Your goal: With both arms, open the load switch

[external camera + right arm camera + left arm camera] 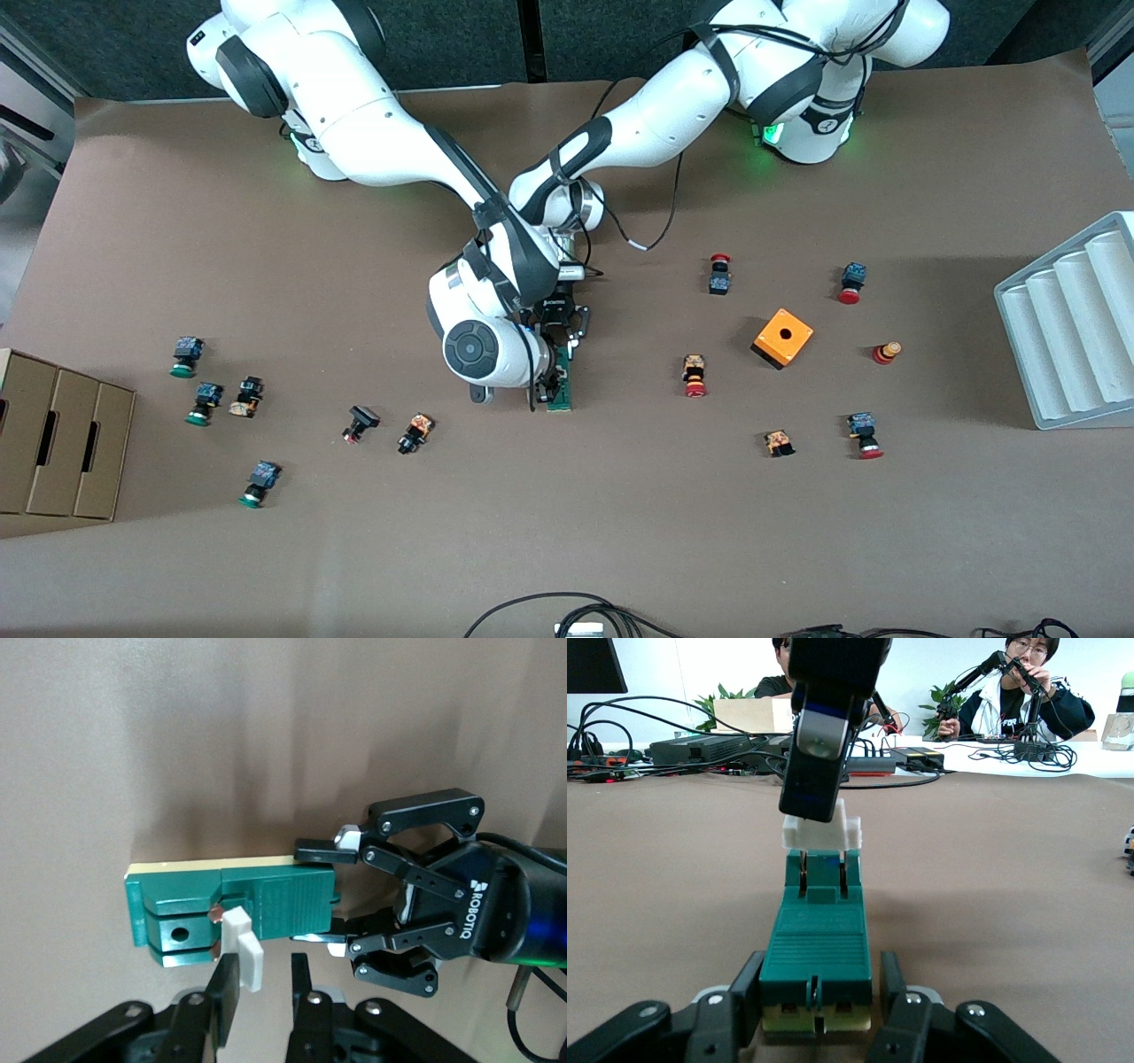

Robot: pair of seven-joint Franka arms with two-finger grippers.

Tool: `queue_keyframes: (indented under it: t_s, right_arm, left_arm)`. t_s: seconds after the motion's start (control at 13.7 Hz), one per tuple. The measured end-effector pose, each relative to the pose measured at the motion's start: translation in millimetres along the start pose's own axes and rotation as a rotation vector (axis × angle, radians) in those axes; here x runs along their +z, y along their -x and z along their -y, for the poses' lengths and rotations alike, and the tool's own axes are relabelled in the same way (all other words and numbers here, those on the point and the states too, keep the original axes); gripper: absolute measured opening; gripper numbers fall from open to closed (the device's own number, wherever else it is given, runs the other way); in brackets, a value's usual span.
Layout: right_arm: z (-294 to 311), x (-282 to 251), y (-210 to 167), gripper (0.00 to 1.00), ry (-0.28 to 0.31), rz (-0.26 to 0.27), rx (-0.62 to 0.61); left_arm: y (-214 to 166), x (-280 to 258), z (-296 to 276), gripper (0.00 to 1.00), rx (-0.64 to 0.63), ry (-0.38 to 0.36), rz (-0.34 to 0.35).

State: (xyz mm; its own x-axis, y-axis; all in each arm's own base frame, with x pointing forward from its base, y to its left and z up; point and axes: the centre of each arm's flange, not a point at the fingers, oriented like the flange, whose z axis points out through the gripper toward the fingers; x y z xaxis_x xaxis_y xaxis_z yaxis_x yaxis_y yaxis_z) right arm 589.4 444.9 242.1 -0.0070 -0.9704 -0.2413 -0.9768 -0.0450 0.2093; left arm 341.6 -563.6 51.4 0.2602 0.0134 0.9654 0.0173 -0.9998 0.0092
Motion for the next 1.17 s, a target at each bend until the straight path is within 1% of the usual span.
queue_keyframes:
  t_s: [0.15, 0.22, 0.8, 1.17]
  right_arm:
    - [-1, 2, 0, 0.31, -0.003, -0.003, -0.003]
    - [-2, 4, 0, 0.29, -0.004, -0.006, -0.006]
    - [-10, 19, 2, 0.28, 0.001, -0.032, -0.021]
    - [-12, 22, 3, 0.24, -0.002, -0.045, -0.034]
  left_arm:
    - [0, 0, 0, 0.57, 0.000, 0.000, 0.000]
    - [0, 0, 0, 0.56, 0.000, 0.000, 0.000]
    - [0, 0, 0, 0.57, 0.000, 0.000, 0.000]
    - [0, 0, 0, 0.57, 0.000, 0.000, 0.000]
